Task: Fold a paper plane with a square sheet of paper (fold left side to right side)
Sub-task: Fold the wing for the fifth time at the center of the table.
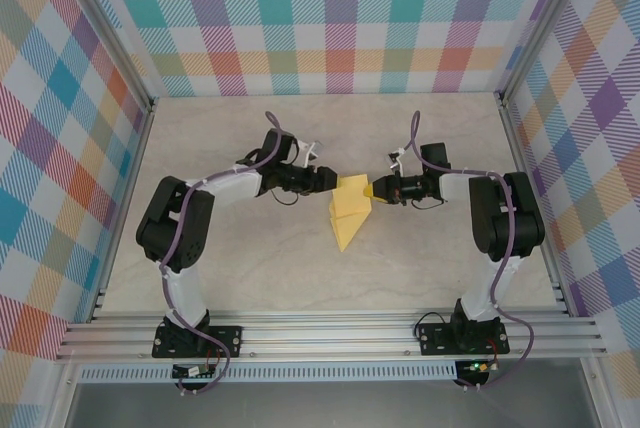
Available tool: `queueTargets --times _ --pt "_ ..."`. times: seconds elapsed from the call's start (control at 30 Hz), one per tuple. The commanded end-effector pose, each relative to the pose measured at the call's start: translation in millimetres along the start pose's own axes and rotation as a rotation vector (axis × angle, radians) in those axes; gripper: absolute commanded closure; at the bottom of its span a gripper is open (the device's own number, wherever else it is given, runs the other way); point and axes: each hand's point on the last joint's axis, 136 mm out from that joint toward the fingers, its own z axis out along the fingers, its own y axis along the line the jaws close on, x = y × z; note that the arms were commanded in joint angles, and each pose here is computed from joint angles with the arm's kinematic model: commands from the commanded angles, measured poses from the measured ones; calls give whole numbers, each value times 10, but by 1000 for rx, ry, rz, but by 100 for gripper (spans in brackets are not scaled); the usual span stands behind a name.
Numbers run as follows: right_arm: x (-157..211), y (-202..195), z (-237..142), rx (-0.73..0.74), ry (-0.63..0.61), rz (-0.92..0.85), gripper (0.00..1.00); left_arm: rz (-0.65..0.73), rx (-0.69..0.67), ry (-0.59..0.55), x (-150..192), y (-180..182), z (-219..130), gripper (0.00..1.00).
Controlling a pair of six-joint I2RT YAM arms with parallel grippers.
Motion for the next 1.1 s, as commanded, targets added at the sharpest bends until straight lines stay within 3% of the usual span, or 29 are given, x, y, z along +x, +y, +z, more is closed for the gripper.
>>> queueTargets --times 0.0,0.13,0.23,0.6,1.07 --pt "-1 -166 39 47 -9 60 100 68 -77 -126 -304 -106 -476 36" --pt "-20 -271 90 89 -33 113 100 155 -183 -184 -334 -277 -801 34" --pt "-44 -339 118 130 -44 155 100 252 -273 -155 -121 -433 -847 35" --pt "-129 -341 202 190 -41 246 100 455 -479 79 815 -608 -59 39" --pt "-107 -397 309 197 -18 260 100 598 -852 199 939 -171 427 40"
